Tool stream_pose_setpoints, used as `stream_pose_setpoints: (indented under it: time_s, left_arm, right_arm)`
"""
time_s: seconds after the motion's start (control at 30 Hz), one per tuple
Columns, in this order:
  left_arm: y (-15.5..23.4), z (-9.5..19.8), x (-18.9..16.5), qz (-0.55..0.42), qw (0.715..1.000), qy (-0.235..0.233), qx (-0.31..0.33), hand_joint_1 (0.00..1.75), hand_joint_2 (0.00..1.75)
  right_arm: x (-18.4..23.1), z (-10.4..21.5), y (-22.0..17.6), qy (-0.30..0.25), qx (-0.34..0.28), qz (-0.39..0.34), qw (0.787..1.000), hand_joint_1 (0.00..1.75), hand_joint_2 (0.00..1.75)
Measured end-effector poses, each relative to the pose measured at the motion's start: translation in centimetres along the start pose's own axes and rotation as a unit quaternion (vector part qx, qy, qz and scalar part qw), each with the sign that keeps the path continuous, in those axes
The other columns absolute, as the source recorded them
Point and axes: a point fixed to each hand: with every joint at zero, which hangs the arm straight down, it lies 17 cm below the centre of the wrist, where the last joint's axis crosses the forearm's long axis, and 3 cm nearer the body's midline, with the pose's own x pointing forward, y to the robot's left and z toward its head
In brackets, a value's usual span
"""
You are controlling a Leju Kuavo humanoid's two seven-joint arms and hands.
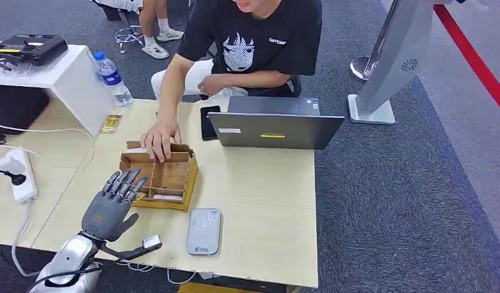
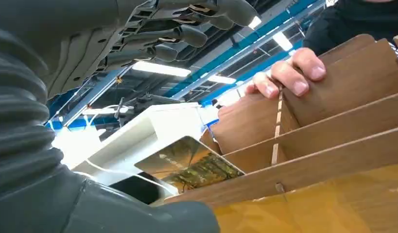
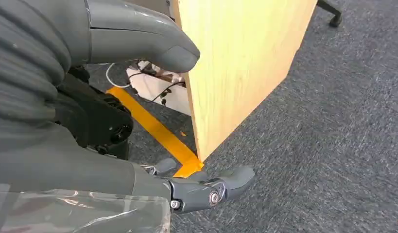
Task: Pass the card to the sensor for recognition and then transmit it.
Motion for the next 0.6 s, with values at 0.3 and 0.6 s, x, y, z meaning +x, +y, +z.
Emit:
stream_pose_setpoints:
  time_s: [0.3,0.6]
  left_arm:
    - [-0.7,0.4,-0.9,-0.005,1.000,0.011,-0.012,0.00,1.75]
    - [-1.9,0.7,-2.9,-0.007,0.998,0.043,-0.038,0.00,1.75]
  right_arm:
    - [0.3,0.0,-0.2,-0.005,-0.005,-0.013,1.000,0.00,1.75]
    - [0.7,-0.3,0.2,-0.009,-0.007,-0.021,1.000,0.00,1.75]
